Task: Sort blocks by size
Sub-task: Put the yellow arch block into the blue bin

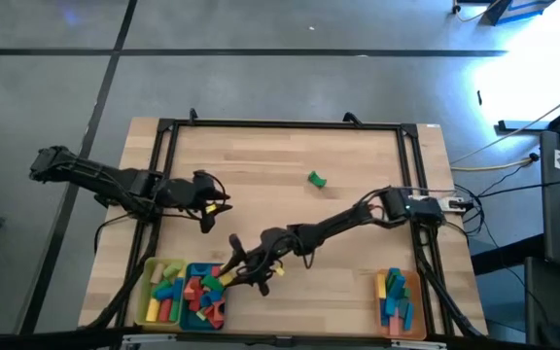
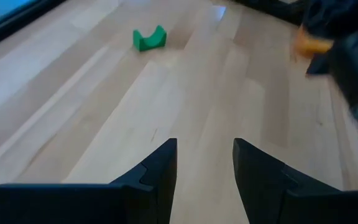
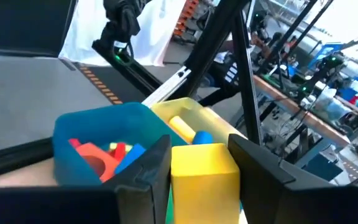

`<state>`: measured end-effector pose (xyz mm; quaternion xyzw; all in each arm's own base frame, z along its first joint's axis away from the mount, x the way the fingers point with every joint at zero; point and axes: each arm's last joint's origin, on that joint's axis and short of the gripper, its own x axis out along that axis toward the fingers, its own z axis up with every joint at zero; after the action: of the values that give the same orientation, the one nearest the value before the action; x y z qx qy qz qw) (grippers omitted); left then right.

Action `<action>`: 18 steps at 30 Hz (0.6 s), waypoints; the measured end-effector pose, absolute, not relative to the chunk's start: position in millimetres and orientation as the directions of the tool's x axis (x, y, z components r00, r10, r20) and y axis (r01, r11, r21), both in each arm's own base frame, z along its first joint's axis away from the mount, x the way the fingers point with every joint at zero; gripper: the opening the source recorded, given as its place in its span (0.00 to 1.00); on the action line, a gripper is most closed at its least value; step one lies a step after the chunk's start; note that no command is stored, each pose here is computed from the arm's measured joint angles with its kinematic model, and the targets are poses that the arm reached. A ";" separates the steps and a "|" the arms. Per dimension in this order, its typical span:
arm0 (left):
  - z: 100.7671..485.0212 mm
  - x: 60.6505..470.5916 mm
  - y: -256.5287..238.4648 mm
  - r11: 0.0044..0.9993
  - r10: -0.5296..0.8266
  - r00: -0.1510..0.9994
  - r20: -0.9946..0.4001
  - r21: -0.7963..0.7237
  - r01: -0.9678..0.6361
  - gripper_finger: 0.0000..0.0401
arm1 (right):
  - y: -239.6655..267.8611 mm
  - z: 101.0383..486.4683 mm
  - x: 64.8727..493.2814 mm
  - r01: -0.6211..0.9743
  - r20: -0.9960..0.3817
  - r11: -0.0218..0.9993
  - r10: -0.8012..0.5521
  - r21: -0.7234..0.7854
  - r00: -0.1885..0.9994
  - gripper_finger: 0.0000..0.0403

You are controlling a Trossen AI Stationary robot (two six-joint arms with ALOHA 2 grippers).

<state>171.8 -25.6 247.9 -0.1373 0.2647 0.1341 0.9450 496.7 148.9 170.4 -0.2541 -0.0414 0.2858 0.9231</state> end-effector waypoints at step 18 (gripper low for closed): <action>250.1 173.4 -25.9 0.930 0.178 0.839 -0.515 -0.191 -0.314 0.33 | 155.9 159.0 519.4 -0.534 -0.073 0.751 0.553 -0.389 0.830 0.42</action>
<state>173.4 -25.9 250.1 -0.1350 0.2527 0.1295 0.9493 519.4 155.9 159.0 -0.2006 -0.0232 0.2905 0.9353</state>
